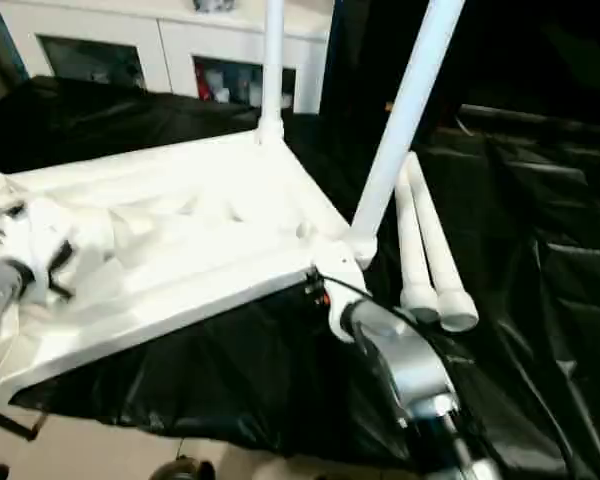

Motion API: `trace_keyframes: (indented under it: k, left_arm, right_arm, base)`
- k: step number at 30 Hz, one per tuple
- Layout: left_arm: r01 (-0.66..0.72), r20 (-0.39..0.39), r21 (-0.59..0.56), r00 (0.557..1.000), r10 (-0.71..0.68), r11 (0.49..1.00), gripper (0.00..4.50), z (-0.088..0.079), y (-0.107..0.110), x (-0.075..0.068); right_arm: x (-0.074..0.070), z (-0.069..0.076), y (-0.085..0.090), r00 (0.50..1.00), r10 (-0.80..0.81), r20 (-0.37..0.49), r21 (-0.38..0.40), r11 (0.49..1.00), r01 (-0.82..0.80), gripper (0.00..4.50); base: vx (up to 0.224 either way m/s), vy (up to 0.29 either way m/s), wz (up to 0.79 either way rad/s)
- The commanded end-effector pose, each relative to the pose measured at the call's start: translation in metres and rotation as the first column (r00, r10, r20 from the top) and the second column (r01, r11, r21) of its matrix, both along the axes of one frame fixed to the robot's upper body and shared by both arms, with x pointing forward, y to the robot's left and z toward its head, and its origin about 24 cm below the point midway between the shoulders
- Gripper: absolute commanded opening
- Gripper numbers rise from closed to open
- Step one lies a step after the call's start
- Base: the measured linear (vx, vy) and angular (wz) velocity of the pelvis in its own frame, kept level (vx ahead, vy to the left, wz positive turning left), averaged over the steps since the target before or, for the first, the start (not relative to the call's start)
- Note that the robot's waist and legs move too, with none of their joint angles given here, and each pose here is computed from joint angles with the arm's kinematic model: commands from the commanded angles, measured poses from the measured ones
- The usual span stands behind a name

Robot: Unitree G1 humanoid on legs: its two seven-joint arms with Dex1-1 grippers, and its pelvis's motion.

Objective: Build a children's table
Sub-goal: Rotate table base

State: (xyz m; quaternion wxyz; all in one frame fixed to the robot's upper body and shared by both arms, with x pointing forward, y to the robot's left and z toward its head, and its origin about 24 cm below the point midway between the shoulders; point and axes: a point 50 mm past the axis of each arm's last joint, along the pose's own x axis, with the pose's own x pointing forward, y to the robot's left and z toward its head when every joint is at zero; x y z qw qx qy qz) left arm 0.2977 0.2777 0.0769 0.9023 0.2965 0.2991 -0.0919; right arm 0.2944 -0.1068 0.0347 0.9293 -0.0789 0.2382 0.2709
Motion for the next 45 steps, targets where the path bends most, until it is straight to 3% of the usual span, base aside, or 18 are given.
trace_keyframes:
  k: [1, 4, 8, 9, 10, 11, 12, 15, 17, 20, 23, 27, 28, 32, 37, 38, 42, 45]
  left_arm:
    - [0.062, -0.161, -0.001, 0.985, -0.062, 0.998, 0.63, -0.024, -0.004, -0.010]
    - [0.138, -0.233, -0.014, 0.963, -0.138, 0.990, 0.63, -0.028, -0.008, -0.015]
    - [0.273, -0.262, -0.171, 0.914, -0.310, 0.947, 0.63, -0.017, -0.031, -0.019]
    - [0.345, -0.259, -0.237, 0.878, -0.402, 0.908, 0.63, -0.013, -0.043, -0.021]
    - [0.351, -0.259, -0.244, 0.875, -0.410, 0.904, 0.63, -0.013, -0.044, -0.021]
    - [0.372, -0.255, -0.276, 0.861, -0.441, 0.886, 0.35, -0.011, -0.050, -0.021]
    - [0.443, -0.235, -0.341, 0.813, -0.532, 0.829, 0.26, -0.007, -0.066, -0.023]
    - [0.463, -0.227, -0.365, 0.797, -0.560, 0.808, 0.26, -0.005, -0.073, -0.023]
    - [0.521, -0.187, -0.408, 0.756, -0.627, 0.750, 0.26, -0.003, -0.096, -0.018]
    - [0.560, -0.145, -0.405, 0.742, -0.655, 0.723, 0.26, -0.001, -0.118, -0.006]
    - [0.561, -0.106, -0.373, 0.765, -0.635, 0.739, 0.26, 0.000, -0.129, 0.009]
    - [0.469, 0.048, -0.198, 0.882, -0.470, 0.861, 0.13, 0.004, -0.134, 0.055]
    - [0.469, 0.048, -0.198, 0.882, -0.470, 0.861, 0.13, 0.004, -0.134, 0.055]
    - [0.370, 0.091, 0.014, 0.925, -0.369, 0.929, 0.13, 0.001, -0.111, 0.074]
    - [0.289, 0.185, 0.084, 0.936, -0.300, 0.954, 0.13, 0.005, -0.103, 0.081]
    - [0.277, 0.230, 0.055, 0.931, -0.282, 0.959, 0.13, 0.006, -0.105, 0.083]
    - [0.334, 0.285, -0.076, 0.910, -0.300, 0.940, 0.13, 0.009, -0.115, 0.080]
    - [0.372, 0.319, -0.117, 0.892, -0.320, 0.921, 0.13, 0.013, -0.117, 0.075]
  right_arm:
    - [0.008, 0.000, 0.001, 1.000, -0.019, 0.014, -0.003, 1.000, 0.019, 3.68]
    - [0.016, -0.002, 0.007, 1.000, -0.025, 0.019, 0.016, 1.000, 0.025, 3.68]
    - [0.029, -0.005, 0.016, 0.999, -0.041, 0.017, 0.027, 0.999, 0.041, 3.68]
    - [0.034, -0.006, 0.020, 0.999, -0.041, 0.014, 0.028, 0.999, 0.041, 3.68]
    - [0.034, -0.006, 0.021, 0.999, -0.041, 0.013, 0.029, 0.999, 0.040, 3.68]
    - [0.036, -0.006, 0.023, 0.999, -0.040, 0.012, 0.033, 0.999, 0.039, 3.68]
    - [0.039, -0.005, 0.029, 1.000, -0.023, 0.016, 0.032, 0.999, 0.023, 3.68]
    - [0.040, -0.005, 0.032, 1.000, -0.014, 0.018, 0.034, 0.999, 0.013, 3.68]
    - [0.042, -0.004, 0.041, 1.000, 0.012, 0.024, 0.043, 0.999, -0.013, 3.68]
    - [0.043, -0.005, 0.047, 0.999, 0.035, 0.029, 0.045, 0.998, -0.036, 3.68]
    - [0.044, -0.007, 0.047, 0.999, 0.039, 0.032, 0.044, 0.998, -0.040, 3.68]
    - [0.047, -0.003, 0.035, 0.998, 0.010, 0.070, 0.015, 1.000, -0.012, 3.68]
    - [0.047, -0.003, 0.035, 0.998, 0.010, 0.070, 0.015, 1.000, -0.012, 3.68]
    - [0.052, 0.011, 0.017, 0.989, -0.053, 0.138, 0.013, 0.999, 0.052, 3.68]
    - [0.052, 0.019, 0.005, 0.979, -0.099, 0.181, 0.022, 0.995, 0.097, 3.68]
    - [0.052, 0.024, -0.002, 0.969, -0.130, 0.210, 0.017, 0.991, 0.130, 3.68]
    - [0.050, 0.034, -0.021, 0.952, -0.210, 0.224, -0.038, 0.974, 0.224, 3.68]
    - [0.048, 0.041, -0.025, 0.955, -0.214, 0.203, 0.007, 0.976, 0.217, 3.68]
  base:
    - [0.000, 0.000, 0.00]
    - [0.000, 0.000, 0.00]
    - [0.000, 0.000, 0.00]
    - [0.000, 0.000, 0.00]
    - [0.000, 0.000, 0.00]
    - [0.000, 0.000, 0.00]
    - [0.000, 0.000, 0.00]
    - [0.000, 0.000, 0.00]
    - [0.000, 0.000, 0.00]
    - [0.000, 0.000, 0.00]
    - [0.000, 0.000, 0.00]
    - [0.000, 0.000, 0.00]
    - [0.000, 0.000, 0.00]
    - [0.000, 0.000, 0.00]
    - [0.000, 0.000, 0.00]
    - [0.000, 0.000, 0.00]
    - [0.000, 0.000, 0.00]
    - [0.000, 0.000, 0.00]
